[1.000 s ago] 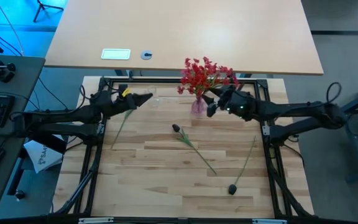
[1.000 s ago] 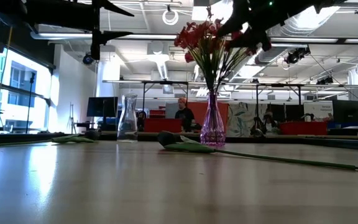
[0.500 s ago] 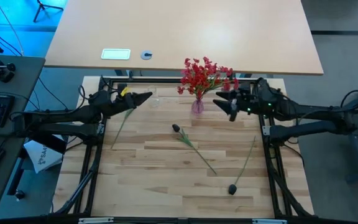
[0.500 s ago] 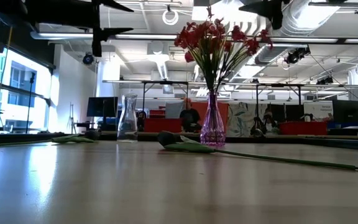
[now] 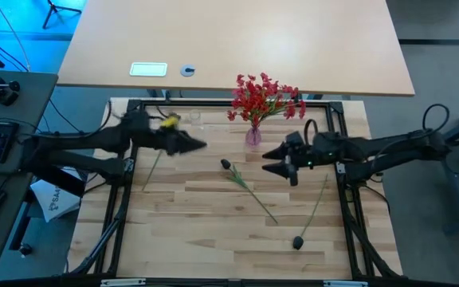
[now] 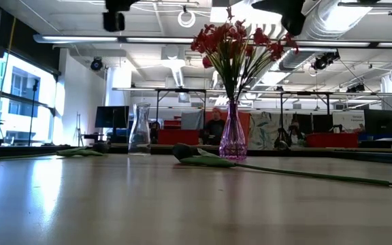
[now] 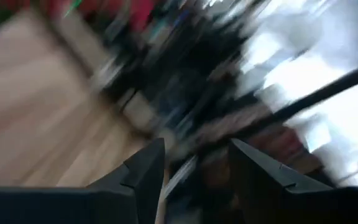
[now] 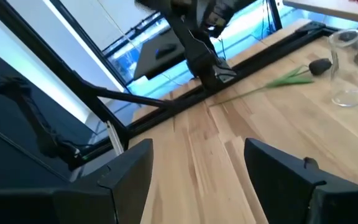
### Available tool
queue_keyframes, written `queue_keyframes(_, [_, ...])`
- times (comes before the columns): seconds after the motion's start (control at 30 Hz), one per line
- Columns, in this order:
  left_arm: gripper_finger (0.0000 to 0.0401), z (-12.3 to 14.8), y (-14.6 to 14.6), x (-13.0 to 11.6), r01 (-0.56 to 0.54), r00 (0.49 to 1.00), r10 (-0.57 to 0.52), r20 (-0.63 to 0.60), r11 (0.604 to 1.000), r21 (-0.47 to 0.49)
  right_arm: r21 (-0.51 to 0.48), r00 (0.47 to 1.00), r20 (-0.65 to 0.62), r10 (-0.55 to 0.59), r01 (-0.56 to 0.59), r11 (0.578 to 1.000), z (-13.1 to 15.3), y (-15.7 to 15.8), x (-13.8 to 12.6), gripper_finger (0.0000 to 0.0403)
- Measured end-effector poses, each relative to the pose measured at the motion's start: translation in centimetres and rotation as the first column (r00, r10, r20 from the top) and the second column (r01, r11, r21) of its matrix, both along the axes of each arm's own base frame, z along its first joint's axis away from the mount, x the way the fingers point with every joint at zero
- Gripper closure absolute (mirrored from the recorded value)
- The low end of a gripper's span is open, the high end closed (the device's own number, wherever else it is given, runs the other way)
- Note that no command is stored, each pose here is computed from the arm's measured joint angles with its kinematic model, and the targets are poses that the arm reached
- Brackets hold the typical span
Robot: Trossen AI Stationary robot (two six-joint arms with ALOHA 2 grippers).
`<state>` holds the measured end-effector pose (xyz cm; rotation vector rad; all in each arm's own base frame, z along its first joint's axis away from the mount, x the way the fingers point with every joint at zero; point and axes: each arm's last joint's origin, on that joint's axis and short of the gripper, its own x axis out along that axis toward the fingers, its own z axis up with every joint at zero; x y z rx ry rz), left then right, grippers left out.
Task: Sort flowers into vase by color
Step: Put the top black tulip into the transparent vase
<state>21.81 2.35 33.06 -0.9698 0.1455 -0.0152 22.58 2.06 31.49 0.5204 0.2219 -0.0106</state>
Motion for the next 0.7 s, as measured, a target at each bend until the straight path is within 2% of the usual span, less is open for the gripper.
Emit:
queue_keyframes(0.03, [0.0242, 0.2, -0.3, 0.3, 0.021, 0.991, -0.018, -0.130, 1.000, 0.023, 0.000, 1.000, -0.005, 0.001, -0.001, 1.000, -0.1, 0.0, 0.1, 0.0156])
queue_keyframes(0.07, [0.0244, 0.3, -0.5, 0.3, 0.035, 0.961, -0.021, -0.275, 0.998, 0.047, 0.002, 1.000, -0.010, 0.000, 0.000, 1.000, -0.2, 0.0, 0.2, 0.0156])
queue_keyframes(0.1, [0.0246, 0.2, -0.6, 0.2, 0.040, 0.908, -0.002, -0.420, 0.996, 0.080, 0.002, 1.000, -0.016, 0.000, 0.000, 1.000, -0.3, 0.0, 0.2, 0.0156])
queue_keyframes(0.17, [0.0249, -0.3, -0.6, -0.5, 0.029, 0.743, 0.088, -0.664, 0.986, 0.164, -0.006, 1.000, -0.014, 0.000, 0.000, 1.000, -0.2, 0.0, 0.1, 0.0156])
queue_keyframes(0.23, [0.0253, -1.5, -0.6, -1.5, 0.009, 0.540, 0.214, -0.814, 0.966, 0.259, -0.022, 1.000, -0.012, 0.002, -0.003, 1.000, -0.1, 0.0, 0.0, 0.0156])
queue_keyframes(0.3, [0.0257, -3.3, -0.5, -2.2, -0.010, 0.374, 0.293, -0.880, 0.950, 0.312, -0.029, 1.000, -0.008, 0.004, -0.004, 1.000, -0.1, 0.0, -0.1, 0.0156])
queue_keyframes(0.37, [0.0263, -5.5, -0.2, -2.5, -0.030, 0.285, 0.284, -0.916, 0.957, 0.287, -0.043, 1.000, -0.007, 0.007, -0.007, 0.999, 0.0, 0.0, -0.1, 0.0156])
queue_keyframes(0.47, [0.0272, -9.3, 0.6, -2.8, -0.035, 0.204, 0.207, -0.957, 0.978, 0.204, -0.058, 1.000, -0.009, 0.006, -0.006, 0.998, 0.0, -0.1, -0.1, 0.0156])
queue_keyframes(0.53, [0.0278, -11.3, 1.4, -3.3, -0.052, 0.123, 0.175, -0.977, 0.984, 0.170, -0.060, 1.000, -0.013, 0.003, -0.003, 0.998, -0.1, -0.2, -0.1, 0.0156])
queue_keyframes(0.6, [0.0282, -12.6, 2.5, -3.9, -0.096, 0.049, 0.184, -0.982, 0.979, 0.179, -0.060, 1.000, -0.013, -0.002, 0.001, 0.998, -0.1, -0.3, -0.1, 0.0156])
queue_keyframes(0.7, [0.0287, -13.3, 4.2, -4.4, -0.164, -0.005, 0.250, -0.968, 0.955, 0.247, -0.061, 1.000, -0.013, -0.002, 0.002, 0.998, -0.1, -0.3, -0.1, 0.0156])
